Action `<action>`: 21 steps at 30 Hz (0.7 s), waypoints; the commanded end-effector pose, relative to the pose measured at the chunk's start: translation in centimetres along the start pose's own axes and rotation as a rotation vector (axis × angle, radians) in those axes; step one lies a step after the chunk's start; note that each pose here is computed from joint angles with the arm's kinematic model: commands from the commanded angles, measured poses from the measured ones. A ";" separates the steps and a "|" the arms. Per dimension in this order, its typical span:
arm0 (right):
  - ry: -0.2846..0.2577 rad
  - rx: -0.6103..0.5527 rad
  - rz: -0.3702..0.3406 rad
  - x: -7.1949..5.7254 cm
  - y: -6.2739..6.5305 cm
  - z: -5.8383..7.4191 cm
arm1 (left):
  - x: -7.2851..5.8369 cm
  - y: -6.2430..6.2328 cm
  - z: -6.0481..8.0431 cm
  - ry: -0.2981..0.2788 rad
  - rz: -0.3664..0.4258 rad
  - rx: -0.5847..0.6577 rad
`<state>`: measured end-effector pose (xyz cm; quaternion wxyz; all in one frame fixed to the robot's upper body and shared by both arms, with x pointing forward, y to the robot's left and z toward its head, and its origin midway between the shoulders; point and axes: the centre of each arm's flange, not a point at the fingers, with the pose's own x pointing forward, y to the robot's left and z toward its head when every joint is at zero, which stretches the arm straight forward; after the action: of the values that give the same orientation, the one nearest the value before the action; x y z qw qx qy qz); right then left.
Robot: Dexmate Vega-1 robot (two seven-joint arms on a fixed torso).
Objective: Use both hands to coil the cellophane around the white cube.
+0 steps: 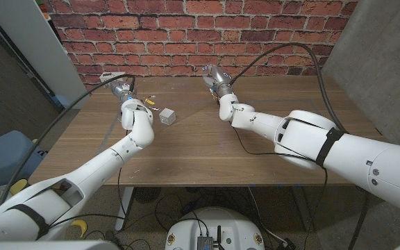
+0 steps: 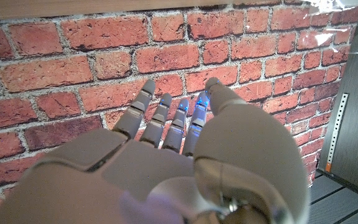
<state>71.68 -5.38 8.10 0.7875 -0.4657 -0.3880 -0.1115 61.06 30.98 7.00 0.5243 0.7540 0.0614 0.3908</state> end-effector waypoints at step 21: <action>-0.297 -0.307 0.603 -2.4 -0.2 4.9 | 1.3 -1.2 2.1 0.052 -0.068 0.174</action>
<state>69.21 -4.32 7.96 0.7106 -0.5989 -0.3598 0.0832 63.26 30.55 6.72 0.4972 0.7717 0.1021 0.3832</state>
